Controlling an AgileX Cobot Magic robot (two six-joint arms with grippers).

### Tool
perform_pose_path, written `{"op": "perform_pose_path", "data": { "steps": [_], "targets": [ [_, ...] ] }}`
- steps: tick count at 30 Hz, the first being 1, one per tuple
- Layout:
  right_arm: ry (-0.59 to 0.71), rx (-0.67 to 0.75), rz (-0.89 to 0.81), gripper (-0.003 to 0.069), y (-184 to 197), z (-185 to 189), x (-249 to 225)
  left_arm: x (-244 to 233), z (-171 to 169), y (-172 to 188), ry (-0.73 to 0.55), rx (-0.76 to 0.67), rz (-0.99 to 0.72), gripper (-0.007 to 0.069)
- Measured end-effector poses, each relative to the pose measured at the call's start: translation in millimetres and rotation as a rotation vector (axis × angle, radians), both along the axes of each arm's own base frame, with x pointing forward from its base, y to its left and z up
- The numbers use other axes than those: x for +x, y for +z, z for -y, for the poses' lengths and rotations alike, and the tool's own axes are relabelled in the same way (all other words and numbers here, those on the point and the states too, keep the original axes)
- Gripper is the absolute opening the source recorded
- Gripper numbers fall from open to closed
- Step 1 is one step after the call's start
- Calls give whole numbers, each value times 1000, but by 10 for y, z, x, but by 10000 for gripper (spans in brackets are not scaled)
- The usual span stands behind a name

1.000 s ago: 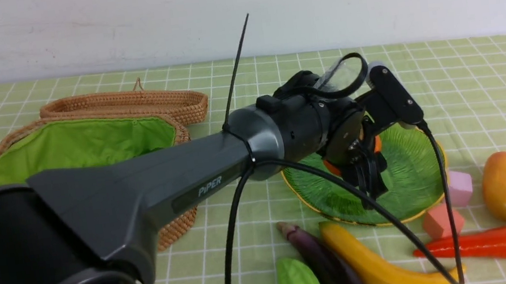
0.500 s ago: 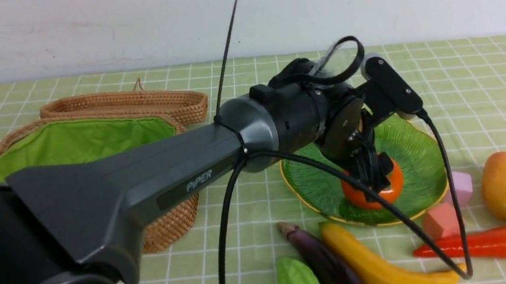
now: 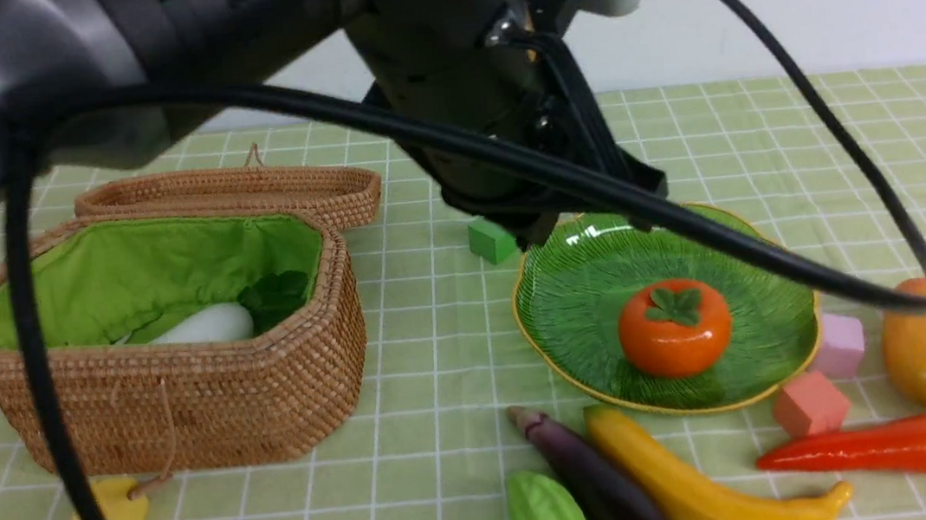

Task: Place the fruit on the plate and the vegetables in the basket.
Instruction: Take a chayote with your left arm and place it on the basket on the left.

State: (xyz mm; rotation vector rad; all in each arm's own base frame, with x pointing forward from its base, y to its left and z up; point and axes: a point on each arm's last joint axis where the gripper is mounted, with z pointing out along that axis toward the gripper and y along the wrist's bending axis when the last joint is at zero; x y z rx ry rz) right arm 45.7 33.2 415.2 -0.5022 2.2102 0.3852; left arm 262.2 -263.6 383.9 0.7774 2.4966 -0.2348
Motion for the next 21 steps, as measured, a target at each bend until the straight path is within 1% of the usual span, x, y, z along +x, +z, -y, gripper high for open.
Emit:
{"op": "perform_pose_path", "data": {
  "steps": [2,3,6,9,11,13,14,15,16,18,21],
  "targets": [
    [0,0,0,190,0,0,0,-53,-32,-66,17,11,-43,-13],
    [1,2,-1,190,0,-2,-1,-133,-47,-205,35,32,-105,-13],
    [1,2,-1,190,0,-2,-1,-322,13,-536,48,95,-210,-13],
    [4,-1,1,190,0,-2,-1,-467,109,-846,51,135,-280,-11],
    [17,-13,9,190,0,-3,-1,-484,196,-1014,62,128,-296,25],
    [31,-19,16,190,2,-6,-7,-448,240,-1103,85,116,-300,78],
    [42,-18,22,192,5,-7,-23,-410,267,-1163,104,108,-300,129],
    [44,-17,24,192,6,-7,-27,-405,271,-1173,104,108,-299,139],
    [77,-13,45,192,17,-7,-79,-344,291,-1257,137,102,-306,232],
    [118,-10,77,192,31,-2,-152,-299,298,-1326,163,104,-315,323],
    [188,-3,145,192,55,22,-321,-256,322,-1444,197,112,-337,502]
  ]
}}
